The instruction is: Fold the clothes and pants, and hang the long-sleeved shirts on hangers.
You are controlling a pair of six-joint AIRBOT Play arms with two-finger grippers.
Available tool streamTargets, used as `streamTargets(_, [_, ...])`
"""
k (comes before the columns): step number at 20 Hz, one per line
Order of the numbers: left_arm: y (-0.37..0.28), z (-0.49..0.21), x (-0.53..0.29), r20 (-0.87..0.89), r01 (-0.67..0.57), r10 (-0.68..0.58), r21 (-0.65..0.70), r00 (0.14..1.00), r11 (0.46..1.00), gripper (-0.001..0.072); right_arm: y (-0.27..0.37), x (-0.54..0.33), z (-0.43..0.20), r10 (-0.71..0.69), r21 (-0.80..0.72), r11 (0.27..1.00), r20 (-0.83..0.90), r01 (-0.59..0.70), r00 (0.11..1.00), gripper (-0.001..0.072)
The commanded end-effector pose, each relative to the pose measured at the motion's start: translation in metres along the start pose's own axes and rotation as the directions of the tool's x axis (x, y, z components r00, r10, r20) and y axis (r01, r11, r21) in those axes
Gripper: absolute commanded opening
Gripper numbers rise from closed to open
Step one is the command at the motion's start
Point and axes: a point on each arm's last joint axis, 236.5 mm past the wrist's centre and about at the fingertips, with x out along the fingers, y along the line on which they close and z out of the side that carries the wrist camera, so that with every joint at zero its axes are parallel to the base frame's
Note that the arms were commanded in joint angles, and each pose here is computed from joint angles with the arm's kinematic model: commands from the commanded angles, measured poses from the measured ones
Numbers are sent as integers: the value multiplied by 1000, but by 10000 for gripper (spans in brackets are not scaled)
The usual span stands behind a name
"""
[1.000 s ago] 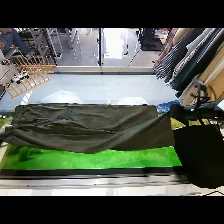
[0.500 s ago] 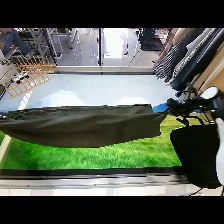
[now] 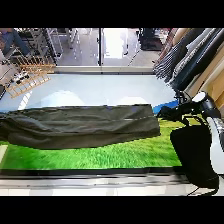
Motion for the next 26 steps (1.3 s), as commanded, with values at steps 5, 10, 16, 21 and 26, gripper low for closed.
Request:
streamTargets(5, [36,-10,-47,31,-6,10,-132,999,991,606,-27,38,-51,-34,-112,994,-133,19,991,465])
streamTargets(10, [60,14,-54,141,-45,79,-227,987,973,564,-21,51,-49,13,135,991,-88,-1,996,427])
streamTargets(16, [53,58,-49,303,19,55,-236,951,972,569,0,45,-50,78,363,930,-53,-54,996,429])
streamTargets(21, [28,84,2,336,118,-35,-232,941,966,639,7,38,-67,77,379,924,-55,-51,995,506])
streamTargets(26, [13,101,42,364,123,-34,-224,931,967,639,5,36,-63,65,362,931,-36,-47,997,508])
